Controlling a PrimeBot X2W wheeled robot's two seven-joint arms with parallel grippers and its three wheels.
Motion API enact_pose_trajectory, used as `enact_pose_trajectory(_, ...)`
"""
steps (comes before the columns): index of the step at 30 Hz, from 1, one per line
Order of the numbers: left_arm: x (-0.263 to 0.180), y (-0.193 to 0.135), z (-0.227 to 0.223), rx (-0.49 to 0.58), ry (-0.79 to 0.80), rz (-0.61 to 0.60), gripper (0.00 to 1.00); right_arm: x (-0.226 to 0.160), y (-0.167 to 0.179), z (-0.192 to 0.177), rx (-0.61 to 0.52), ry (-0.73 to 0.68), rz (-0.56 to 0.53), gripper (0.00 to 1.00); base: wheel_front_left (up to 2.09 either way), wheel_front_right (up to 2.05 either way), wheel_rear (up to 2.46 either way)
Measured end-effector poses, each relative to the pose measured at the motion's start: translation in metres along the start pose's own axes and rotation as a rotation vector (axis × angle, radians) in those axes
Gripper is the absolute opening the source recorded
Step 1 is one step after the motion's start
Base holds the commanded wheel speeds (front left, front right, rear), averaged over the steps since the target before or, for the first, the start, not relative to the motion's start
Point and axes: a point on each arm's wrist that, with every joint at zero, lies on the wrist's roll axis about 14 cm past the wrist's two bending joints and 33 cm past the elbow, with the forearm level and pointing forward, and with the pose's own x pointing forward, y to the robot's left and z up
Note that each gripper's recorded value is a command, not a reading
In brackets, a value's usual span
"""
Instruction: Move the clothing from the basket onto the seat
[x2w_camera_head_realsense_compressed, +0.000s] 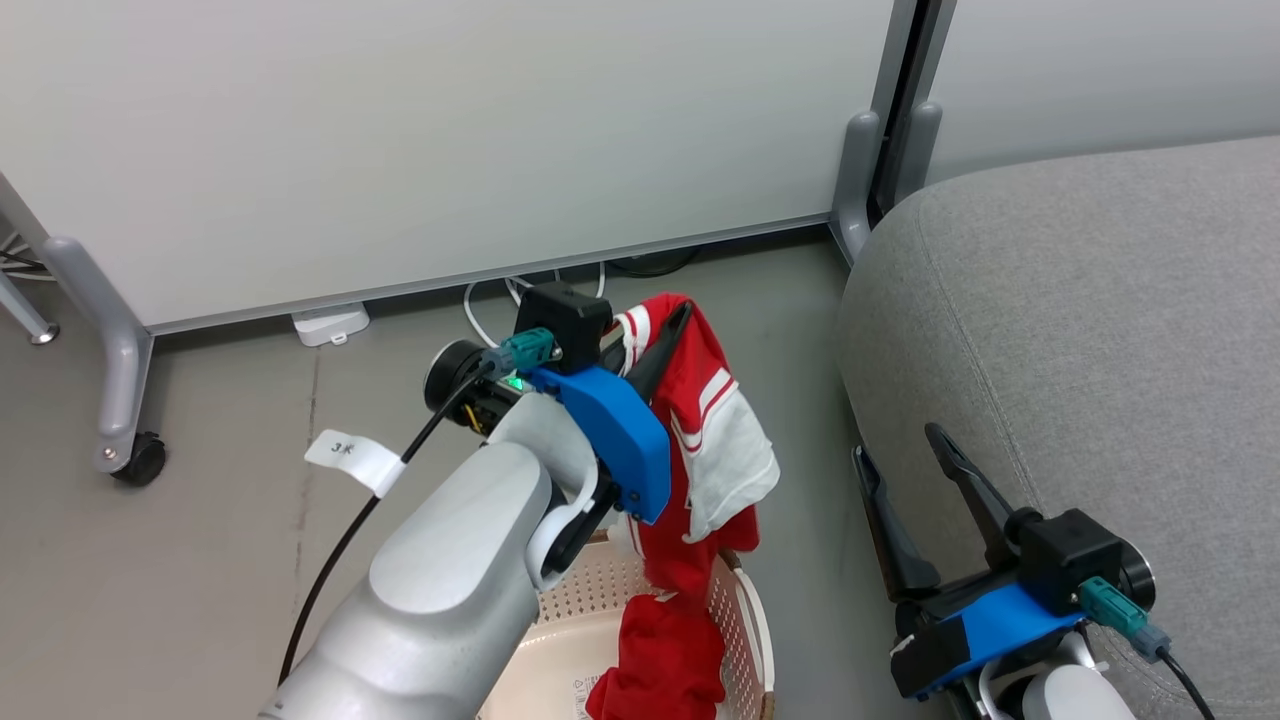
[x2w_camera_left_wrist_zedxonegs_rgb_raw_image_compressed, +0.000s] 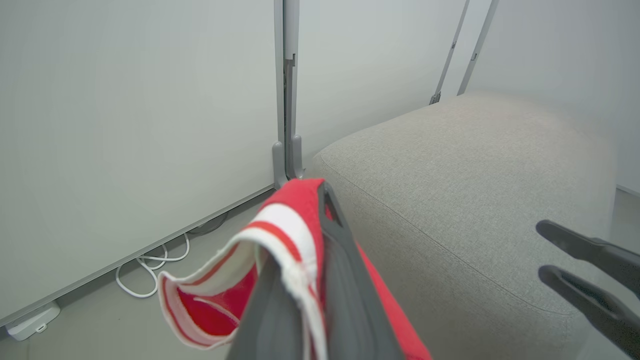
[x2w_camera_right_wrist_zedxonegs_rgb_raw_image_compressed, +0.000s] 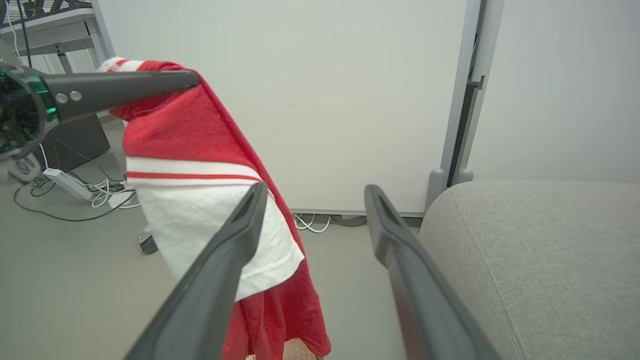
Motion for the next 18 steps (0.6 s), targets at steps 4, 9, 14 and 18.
enact_pose_trajectory(4, 0.001, -0.005, 0.019, 0.001, -0.04, -0.016, 0.0, -0.002, 0.005, 0.001, 0.0, 0.003, 0.013, 1.0, 0.0, 0.0, 0.0)
enact_pose_trajectory(9, 0.001, -0.014, 0.034, -0.001, -0.064, -0.042, 0.0, -0.004, 0.01, 0.001, 0.0, 0.009, 0.026, 1.0, 0.0, 0.0, 0.0)
enact_pose_trajectory(14, 0.003, -0.019, 0.042, 0.011, -0.072, -0.05, 0.0, -0.004, 0.012, 0.001, -0.001, 0.013, 0.032, 1.0, 0.0, 0.0, 0.0)
enact_pose_trajectory(18, 0.004, -0.02, 0.041, 0.004, -0.072, -0.051, 0.0, -0.004, 0.019, 0.0, 0.0, 0.016, 0.052, 1.0, 0.0, 0.0, 0.0)
